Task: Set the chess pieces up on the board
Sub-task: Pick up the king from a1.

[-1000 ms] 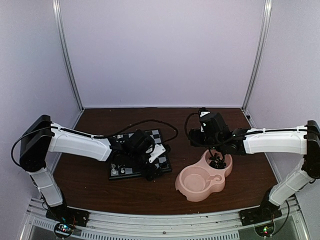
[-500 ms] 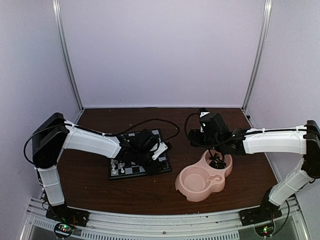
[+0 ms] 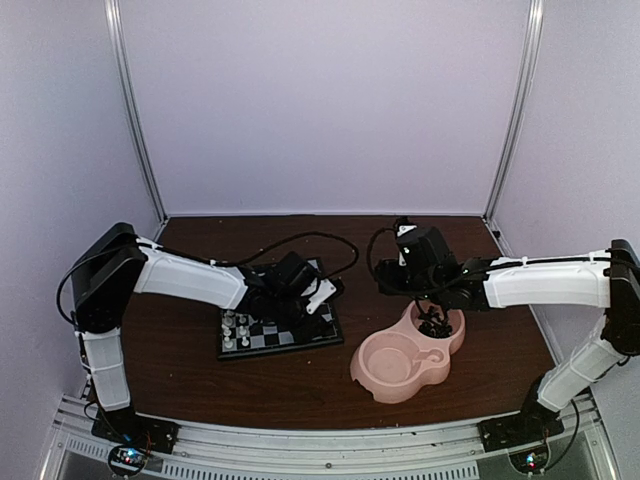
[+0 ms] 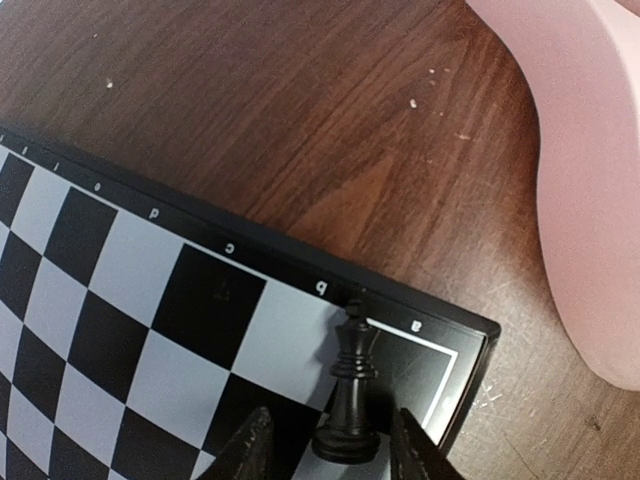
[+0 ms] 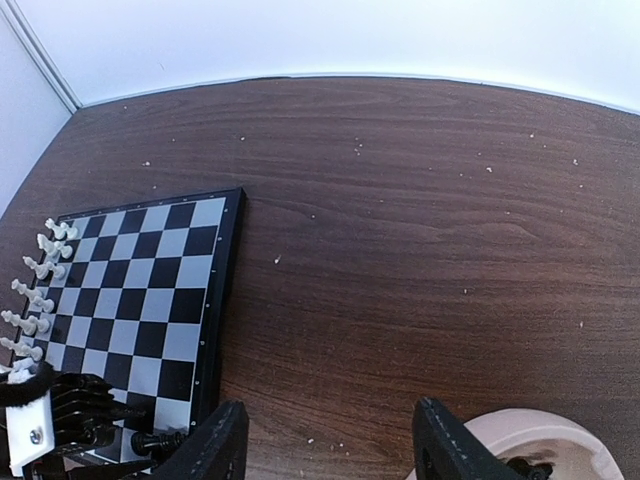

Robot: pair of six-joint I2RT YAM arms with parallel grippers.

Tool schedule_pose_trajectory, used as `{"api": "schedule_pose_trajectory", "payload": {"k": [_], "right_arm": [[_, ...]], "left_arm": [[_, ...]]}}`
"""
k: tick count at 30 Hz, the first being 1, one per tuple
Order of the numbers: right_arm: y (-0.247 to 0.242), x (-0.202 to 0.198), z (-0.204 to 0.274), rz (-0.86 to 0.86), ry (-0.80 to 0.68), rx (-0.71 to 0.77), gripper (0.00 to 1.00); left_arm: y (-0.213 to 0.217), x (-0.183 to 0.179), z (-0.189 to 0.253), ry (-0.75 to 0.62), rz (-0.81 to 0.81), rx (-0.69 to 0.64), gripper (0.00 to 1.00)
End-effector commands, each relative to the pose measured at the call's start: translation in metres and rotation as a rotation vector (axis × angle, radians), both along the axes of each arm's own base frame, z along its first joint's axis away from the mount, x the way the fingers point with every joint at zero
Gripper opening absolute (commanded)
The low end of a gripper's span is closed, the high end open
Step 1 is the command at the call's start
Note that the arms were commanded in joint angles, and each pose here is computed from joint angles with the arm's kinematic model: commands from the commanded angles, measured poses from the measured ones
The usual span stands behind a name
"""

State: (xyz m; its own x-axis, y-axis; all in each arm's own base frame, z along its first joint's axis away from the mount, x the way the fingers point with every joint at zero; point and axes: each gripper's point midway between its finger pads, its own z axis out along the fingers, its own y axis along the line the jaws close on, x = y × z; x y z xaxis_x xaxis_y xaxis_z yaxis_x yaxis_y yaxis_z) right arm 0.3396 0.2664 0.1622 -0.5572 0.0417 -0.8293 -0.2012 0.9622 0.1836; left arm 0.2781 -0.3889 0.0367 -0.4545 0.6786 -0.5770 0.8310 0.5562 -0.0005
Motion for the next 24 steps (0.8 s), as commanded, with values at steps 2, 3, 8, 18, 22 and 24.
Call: {"api": "schedule_pose_trajectory", "payload": {"k": [2, 3, 8, 18, 22, 24], "right_arm": [[0.001, 0.003, 0.007, -0.003, -0.018, 0.025, 0.58], [0.001, 0.003, 0.007, 0.002, -0.022, 0.028, 0.58], [0.005, 0.002, 0.012, 0.022, -0.031, 0.039, 0.59], [0.009, 0.001, 0.021, 0.067, -0.085, 0.070, 0.60], [0.029, -0.009, 0.011, 0.242, -0.021, 0.171, 0.61], [0.041, -0.012, 0.009, 0.321, 0.007, 0.281, 0.64]], "left_arm": [[-0.008, -0.002, 0.000, 0.015, -0.047, -0.001, 0.35], [-0.008, -0.002, 0.000, 0.017, -0.047, 0.000, 0.33], [-0.008, -0.003, 0.000, 0.025, -0.052, 0.003, 0.22], [-0.003, -0.001, 0.008, -0.002, -0.022, -0.003, 0.10], [0.001, 0.001, 0.014, -0.031, 0.000, -0.025, 0.09], [0.006, 0.006, 0.018, -0.063, 0.028, -0.022, 0.09]]}}
